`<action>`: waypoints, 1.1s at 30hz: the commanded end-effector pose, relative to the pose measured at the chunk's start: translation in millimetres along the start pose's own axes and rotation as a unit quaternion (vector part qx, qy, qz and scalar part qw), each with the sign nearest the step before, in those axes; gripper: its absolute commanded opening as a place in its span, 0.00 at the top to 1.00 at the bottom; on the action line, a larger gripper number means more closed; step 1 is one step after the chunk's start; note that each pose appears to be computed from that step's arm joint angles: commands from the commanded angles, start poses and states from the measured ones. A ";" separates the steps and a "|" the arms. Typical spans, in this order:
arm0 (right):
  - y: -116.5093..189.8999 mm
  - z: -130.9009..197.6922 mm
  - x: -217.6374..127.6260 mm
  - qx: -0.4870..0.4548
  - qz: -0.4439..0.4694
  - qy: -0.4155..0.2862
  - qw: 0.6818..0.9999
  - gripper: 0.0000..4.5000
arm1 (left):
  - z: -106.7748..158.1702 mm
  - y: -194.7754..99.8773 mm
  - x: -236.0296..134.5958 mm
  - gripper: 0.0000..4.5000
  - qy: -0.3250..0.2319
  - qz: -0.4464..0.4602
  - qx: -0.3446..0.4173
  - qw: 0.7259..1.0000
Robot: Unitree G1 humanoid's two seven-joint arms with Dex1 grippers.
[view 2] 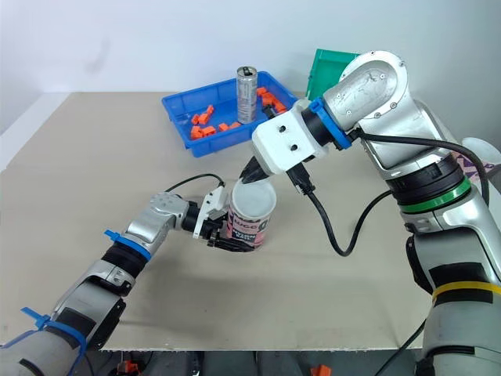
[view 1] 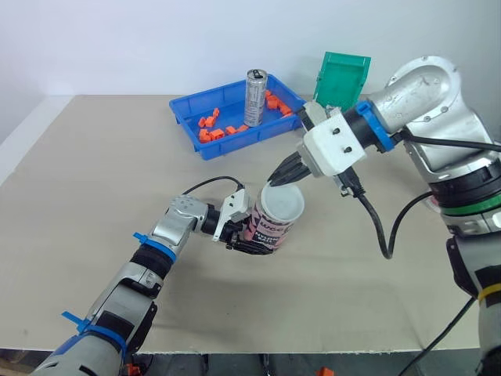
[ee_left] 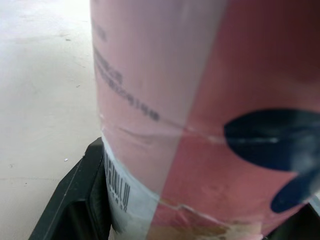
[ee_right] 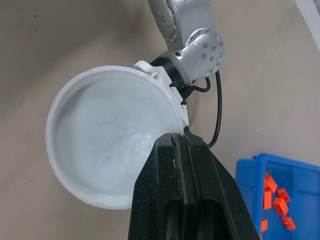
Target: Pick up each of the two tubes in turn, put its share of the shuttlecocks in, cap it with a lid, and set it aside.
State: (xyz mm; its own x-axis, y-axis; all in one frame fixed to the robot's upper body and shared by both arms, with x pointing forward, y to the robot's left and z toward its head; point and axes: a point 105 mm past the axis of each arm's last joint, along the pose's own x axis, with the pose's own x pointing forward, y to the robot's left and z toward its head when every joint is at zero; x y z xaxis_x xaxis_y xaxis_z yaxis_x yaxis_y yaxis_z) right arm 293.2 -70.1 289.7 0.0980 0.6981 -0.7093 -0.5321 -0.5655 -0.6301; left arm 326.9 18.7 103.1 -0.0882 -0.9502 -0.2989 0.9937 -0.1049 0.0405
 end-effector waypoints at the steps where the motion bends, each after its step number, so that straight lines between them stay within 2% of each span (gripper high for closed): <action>1: 7.0 6.7 -1.3 -0.025 0.026 0.007 0.999 0.99 | -30.4 0.7 -12.7 0.36 0.054 0.023 -0.038 0.998; 12: 11.3 -0.1 10.9 -0.044 0.042 0.027 0.998 0.99 | -28.3 1.9 -15.1 0.36 0.050 0.029 -0.039 0.998; 16: 14.5 -10.1 25.1 -0.054 0.053 0.046 0.996 0.69 | -28.3 1.9 -15.1 0.36 0.049 0.031 -0.040 0.998; 17: 16.7 -10.8 27.7 -0.052 0.059 0.044 0.996 0.69 | -28.0 2.1 -15.1 0.36 0.049 0.032 -0.040 0.997; 18: 19.4 -11.5 30.0 -0.052 0.066 0.044 0.996 0.51 | -27.8 2.2 -15.2 0.36 0.048 0.033 -0.041 0.997; 19: 21.1 -12.0 31.3 -0.053 0.070 0.044 0.995 0.48 | -27.7 2.3 -15.2 0.36 0.048 0.033 -0.041 0.997; 22: 22.7 -11.7 35.2 -0.051 0.072 0.039 0.995 0.19 | -27.7 2.1 -15.8 0.36 0.047 0.034 -0.043 0.997; 25: 3.6 -10.3 25.2 -0.036 0.031 0.031 0.998 0.19 | -28.1 1.7 -16.0 0.36 0.047 0.034 -0.043 0.997; 30: -22.5 4.0 -7.8 0.016 -0.029 -0.028 0.999 0.19 | -27.8 1.6 -15.8 0.36 0.047 0.034 -0.043 0.997; 33: -16.5 11.8 -16.3 0.036 -0.020 -0.059 0.997 0.37 | -27.5 2.0 -15.5 0.36 0.047 0.034 -0.043 0.997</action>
State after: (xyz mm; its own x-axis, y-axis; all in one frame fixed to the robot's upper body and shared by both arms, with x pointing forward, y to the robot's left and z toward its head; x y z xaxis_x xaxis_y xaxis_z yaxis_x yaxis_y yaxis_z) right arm 303.7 -64.4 299.9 0.0623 0.7559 -0.6517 -0.6096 -0.4882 -0.6245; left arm 328.7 24.1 101.7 -0.0582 -0.9515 -0.3021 0.9975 -0.0678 0.0215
